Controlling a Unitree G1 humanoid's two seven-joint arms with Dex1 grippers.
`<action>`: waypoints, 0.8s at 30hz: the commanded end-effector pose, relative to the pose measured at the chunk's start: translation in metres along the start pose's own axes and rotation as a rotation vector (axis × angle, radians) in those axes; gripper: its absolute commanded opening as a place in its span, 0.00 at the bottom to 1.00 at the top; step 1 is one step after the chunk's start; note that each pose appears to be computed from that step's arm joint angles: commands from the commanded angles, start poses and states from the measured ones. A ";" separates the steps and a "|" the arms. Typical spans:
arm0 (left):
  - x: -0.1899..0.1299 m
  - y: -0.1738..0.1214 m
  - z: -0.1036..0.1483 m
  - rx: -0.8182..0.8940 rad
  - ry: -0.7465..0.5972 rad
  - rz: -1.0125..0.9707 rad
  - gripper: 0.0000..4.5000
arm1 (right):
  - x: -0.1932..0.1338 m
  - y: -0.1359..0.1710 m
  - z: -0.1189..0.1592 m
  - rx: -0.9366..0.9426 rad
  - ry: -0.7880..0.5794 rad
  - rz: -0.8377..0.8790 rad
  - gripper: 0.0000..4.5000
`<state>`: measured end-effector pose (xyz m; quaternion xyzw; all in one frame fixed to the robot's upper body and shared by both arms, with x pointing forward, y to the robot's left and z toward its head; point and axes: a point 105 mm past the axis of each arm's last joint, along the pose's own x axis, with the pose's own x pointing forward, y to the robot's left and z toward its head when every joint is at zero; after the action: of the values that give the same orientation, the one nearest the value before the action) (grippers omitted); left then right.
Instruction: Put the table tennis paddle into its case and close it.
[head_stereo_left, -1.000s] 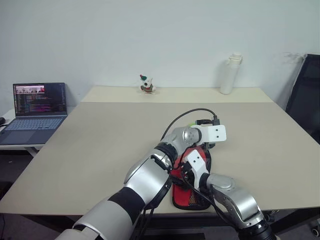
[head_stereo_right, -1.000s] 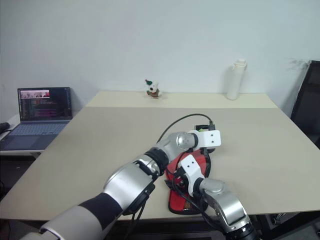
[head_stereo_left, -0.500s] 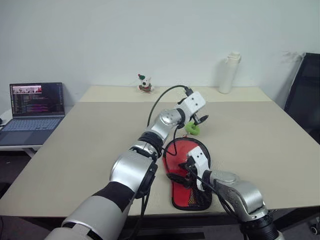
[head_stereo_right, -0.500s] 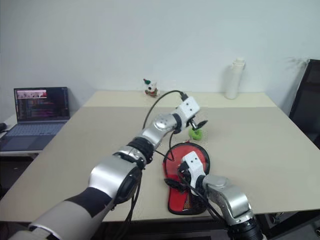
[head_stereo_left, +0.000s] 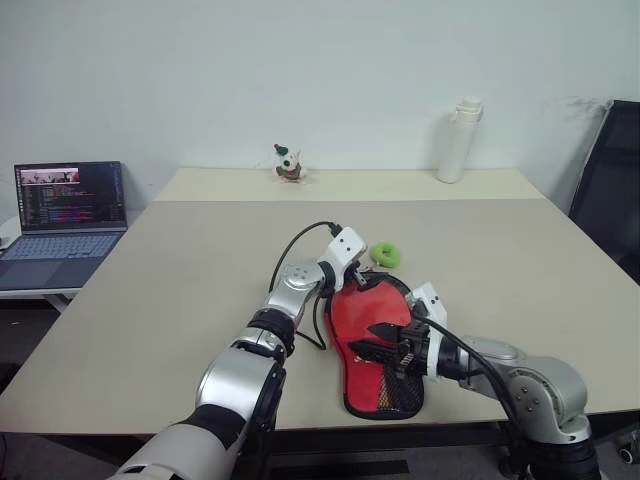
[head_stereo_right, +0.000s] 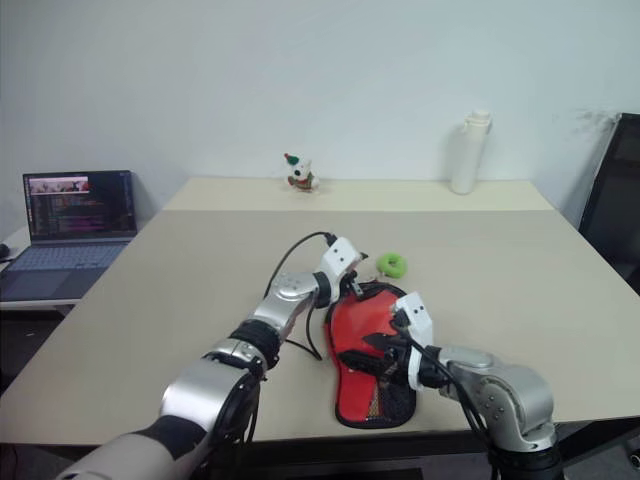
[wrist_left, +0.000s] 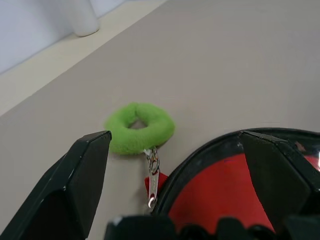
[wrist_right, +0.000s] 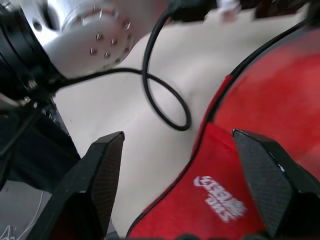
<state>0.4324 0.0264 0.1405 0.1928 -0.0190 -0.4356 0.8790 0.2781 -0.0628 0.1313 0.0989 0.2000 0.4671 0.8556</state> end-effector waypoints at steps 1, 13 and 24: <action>-0.009 0.007 0.008 -0.005 -0.048 0.007 0.99 | -0.017 -0.003 0.023 -0.059 -0.066 -0.017 0.84; -0.051 -0.031 -0.012 -0.021 -0.045 -0.267 0.99 | -0.051 -0.032 0.053 -0.185 -0.039 -0.076 0.84; -0.059 -0.041 -0.031 -0.048 0.021 -0.253 0.99 | -0.013 -0.081 0.079 -0.191 -0.107 -0.218 0.84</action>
<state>0.3709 0.0629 0.0931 0.1710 0.0469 -0.5398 0.8229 0.3576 -0.1149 0.1642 0.0307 0.1489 0.3949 0.9060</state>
